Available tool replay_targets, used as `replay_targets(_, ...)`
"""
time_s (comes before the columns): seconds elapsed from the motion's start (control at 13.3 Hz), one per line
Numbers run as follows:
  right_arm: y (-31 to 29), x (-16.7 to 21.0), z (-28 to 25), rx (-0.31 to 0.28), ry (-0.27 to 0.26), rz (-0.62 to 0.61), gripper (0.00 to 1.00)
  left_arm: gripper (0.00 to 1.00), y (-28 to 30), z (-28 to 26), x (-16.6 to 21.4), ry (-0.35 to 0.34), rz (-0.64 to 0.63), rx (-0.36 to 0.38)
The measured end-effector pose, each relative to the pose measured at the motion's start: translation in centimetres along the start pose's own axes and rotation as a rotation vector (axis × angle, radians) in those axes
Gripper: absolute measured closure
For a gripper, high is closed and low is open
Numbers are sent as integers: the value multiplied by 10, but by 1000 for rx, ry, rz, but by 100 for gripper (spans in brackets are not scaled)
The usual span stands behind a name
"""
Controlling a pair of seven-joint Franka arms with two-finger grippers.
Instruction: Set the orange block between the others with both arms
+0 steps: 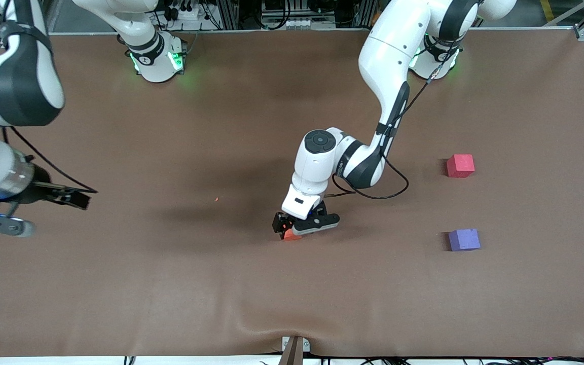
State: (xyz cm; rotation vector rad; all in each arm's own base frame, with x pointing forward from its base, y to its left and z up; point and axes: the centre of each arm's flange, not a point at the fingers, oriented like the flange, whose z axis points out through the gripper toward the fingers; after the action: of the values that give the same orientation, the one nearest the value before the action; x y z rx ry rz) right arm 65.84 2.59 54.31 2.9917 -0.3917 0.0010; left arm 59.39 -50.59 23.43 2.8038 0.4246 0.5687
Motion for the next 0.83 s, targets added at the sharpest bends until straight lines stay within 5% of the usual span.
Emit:
replay_targets(0.15,36,4,-10,8,9,10,0,0,3,10,-18,9,61,13)
replay_targets(0.45,115,12,-13,154,-19,64,0,0,3,23,-34,26,134,32)
replay_targets(0.83,114,5,4,136,-83,52,0,0,0,27,-34,31,138,36)
